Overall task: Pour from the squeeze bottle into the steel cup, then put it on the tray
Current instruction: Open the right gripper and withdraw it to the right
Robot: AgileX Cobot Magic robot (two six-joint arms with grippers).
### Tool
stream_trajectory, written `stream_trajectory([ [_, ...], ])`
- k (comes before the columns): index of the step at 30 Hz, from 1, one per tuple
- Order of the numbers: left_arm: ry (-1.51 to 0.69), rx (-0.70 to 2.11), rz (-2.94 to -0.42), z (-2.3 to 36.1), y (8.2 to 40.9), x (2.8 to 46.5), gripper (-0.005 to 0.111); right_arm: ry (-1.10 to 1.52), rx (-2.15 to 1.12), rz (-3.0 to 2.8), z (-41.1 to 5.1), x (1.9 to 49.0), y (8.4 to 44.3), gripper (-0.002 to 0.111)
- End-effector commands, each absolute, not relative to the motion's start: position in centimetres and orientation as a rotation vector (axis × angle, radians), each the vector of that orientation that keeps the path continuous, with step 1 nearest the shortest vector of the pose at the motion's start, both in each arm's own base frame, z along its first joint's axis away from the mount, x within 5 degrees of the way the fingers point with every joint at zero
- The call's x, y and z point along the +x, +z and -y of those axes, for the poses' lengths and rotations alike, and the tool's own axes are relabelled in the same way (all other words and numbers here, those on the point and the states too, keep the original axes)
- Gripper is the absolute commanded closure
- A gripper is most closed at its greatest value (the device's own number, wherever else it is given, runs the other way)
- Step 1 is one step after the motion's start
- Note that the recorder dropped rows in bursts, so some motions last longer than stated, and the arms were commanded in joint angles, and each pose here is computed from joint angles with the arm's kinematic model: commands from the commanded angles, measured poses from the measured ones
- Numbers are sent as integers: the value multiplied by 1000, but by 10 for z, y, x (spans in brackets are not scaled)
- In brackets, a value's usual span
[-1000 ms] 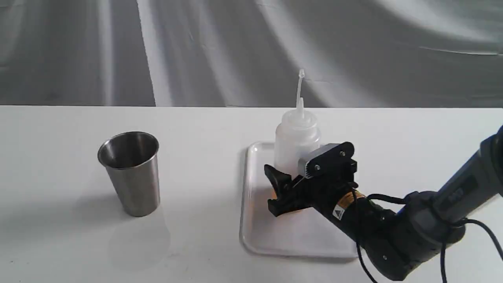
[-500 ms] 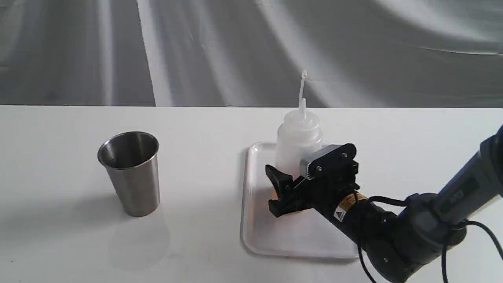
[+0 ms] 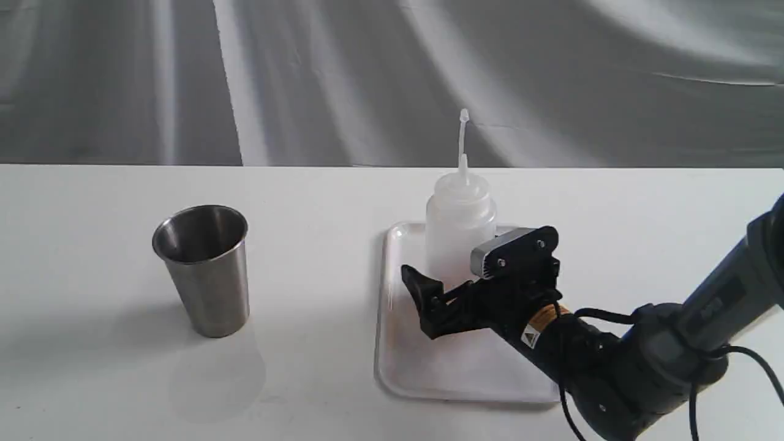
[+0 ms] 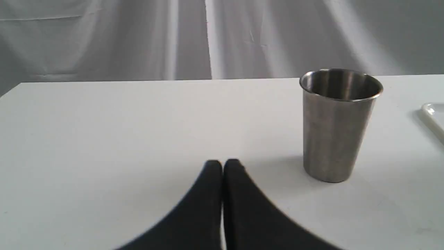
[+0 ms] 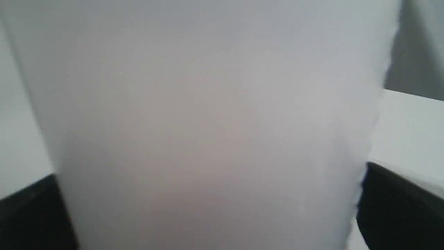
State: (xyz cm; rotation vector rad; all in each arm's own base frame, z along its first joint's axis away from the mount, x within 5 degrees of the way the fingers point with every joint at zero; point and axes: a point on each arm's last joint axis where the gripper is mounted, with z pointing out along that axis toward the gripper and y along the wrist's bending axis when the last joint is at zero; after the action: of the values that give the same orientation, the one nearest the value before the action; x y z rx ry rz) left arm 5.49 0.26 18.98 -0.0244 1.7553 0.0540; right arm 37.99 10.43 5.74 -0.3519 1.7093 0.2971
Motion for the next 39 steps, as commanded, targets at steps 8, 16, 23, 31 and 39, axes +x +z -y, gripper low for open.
stream_trajectory([
  [8,46,-20,-1750,-2,189,55,107,308,-375,-1722,-102,371,59,3],
  [16,46,-20,-1750,-2,189,55,107,294,-323,-1723,-93,347,66,3],
  [23,46,-20,-1750,-2,189,55,107,300,-325,-1771,-87,318,72,3],
  [31,46,-20,-1750,-2,189,55,107,325,-372,-1722,-86,298,102,3],
  [39,44,-22,-1750,-2,189,55,107,344,-390,-1650,-82,268,138,3],
])
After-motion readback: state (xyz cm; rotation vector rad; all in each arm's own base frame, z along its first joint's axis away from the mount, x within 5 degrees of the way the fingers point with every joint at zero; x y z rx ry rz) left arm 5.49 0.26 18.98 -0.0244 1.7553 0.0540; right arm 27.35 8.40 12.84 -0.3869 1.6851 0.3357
